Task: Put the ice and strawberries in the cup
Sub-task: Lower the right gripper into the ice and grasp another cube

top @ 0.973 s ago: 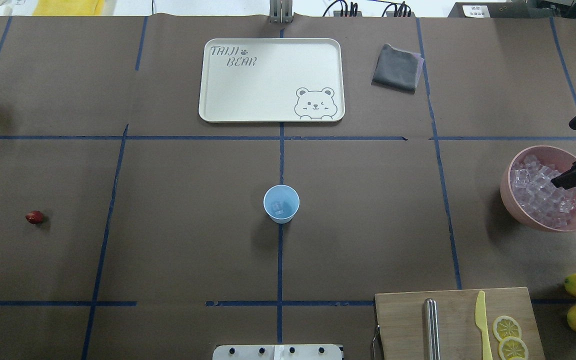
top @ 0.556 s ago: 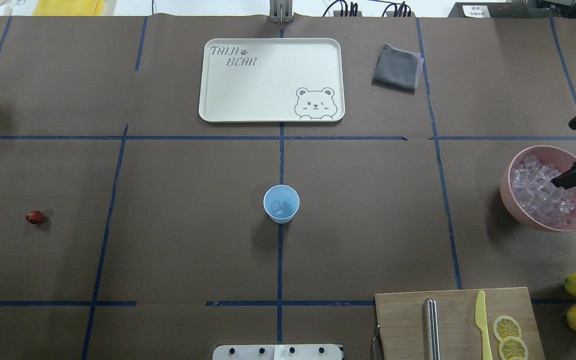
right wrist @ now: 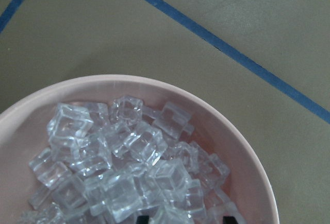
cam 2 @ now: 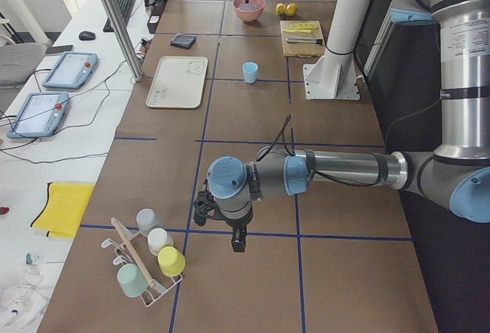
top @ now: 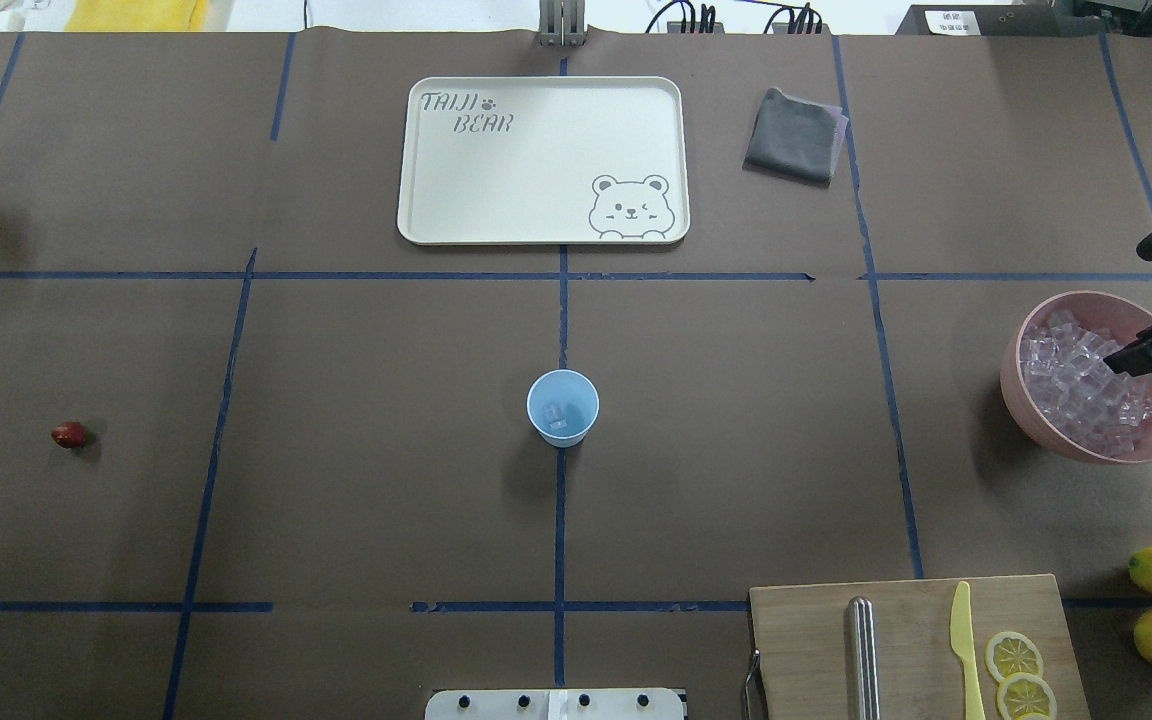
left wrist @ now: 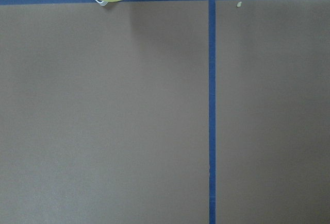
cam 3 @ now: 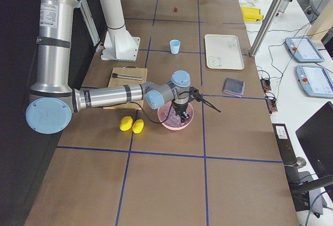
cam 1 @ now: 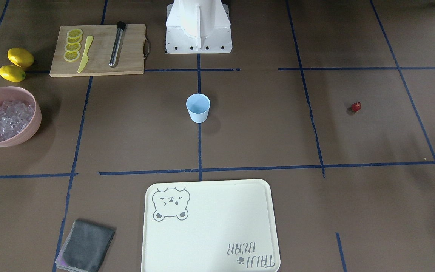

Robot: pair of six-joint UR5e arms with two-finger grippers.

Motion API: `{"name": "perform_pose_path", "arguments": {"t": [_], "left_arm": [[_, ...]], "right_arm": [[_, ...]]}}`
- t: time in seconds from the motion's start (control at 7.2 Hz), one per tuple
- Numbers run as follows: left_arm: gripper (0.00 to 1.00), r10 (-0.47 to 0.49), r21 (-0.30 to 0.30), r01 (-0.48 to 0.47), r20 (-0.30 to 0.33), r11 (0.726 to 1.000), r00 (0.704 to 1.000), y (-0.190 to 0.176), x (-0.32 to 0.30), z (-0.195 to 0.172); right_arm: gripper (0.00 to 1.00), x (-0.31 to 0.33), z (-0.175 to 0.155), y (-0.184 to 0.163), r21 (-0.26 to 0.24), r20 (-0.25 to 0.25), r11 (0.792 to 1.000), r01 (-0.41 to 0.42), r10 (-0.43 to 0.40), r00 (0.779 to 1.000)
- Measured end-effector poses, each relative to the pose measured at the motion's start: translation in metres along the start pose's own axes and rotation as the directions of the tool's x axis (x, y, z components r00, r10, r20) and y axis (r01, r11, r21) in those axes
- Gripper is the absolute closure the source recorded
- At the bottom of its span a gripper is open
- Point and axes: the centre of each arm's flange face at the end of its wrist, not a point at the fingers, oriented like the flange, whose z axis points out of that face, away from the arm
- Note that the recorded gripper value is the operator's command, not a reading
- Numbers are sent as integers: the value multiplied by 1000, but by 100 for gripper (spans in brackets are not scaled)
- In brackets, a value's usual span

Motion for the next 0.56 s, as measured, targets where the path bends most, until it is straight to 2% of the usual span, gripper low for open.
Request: {"name": "perform_pose_path", "arguments": {"t": [0.28,0.56], "left_arm": [[0,0,0,0,0,1000,1000,0,0,0],[0,0,0,0,0,1000,1000,0,0,0]], "right_arm": [[43,0,1,0,-2,4,1000,-2,2,1000],[54,-1,2,2,-6,9,1000,-3,3,1000]]}}
